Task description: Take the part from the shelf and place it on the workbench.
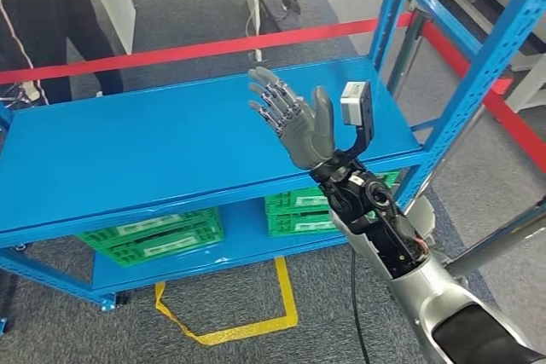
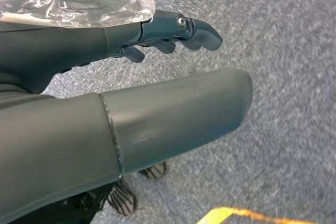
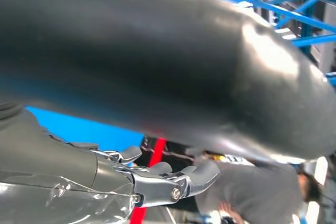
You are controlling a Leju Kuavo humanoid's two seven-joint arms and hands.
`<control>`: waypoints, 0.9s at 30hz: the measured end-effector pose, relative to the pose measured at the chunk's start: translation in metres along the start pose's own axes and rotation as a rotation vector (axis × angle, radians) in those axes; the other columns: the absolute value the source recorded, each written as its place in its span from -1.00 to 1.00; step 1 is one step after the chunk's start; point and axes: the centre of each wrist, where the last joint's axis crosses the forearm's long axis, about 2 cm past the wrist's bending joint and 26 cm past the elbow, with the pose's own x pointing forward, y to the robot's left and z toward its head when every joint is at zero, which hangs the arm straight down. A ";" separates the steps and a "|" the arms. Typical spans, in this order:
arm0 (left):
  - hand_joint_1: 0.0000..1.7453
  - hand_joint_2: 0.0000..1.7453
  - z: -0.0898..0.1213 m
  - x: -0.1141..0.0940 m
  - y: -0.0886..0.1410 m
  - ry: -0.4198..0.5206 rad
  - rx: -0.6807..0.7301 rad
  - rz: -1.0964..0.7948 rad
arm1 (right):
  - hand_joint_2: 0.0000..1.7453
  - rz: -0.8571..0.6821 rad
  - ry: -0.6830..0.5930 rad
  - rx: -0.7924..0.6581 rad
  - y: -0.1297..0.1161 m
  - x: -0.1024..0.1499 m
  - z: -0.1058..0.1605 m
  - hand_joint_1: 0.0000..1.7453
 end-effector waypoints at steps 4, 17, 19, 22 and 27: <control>-1.00 -1.00 -0.001 -0.001 0.003 0.003 0.006 -0.003 | -1.00 -0.003 -0.001 0.002 0.001 0.000 -0.001 -1.00; -1.00 -1.00 -0.001 0.002 0.002 -0.001 0.005 0.002 | -1.00 -0.006 0.000 -0.002 0.000 -0.001 -0.003 -1.00; -1.00 -1.00 -0.002 0.001 0.003 0.001 0.007 0.000 | -1.00 -0.007 0.000 -0.001 0.000 -0.001 -0.003 -1.00; -1.00 -1.00 -0.002 0.000 0.004 0.003 0.003 -0.001 | -1.00 -0.008 0.005 -0.005 0.000 -0.003 -0.003 -1.00; -1.00 -1.00 -0.001 0.001 0.001 0.001 -0.009 0.001 | -1.00 -0.005 -0.002 -0.013 -0.002 -0.003 -0.003 -1.00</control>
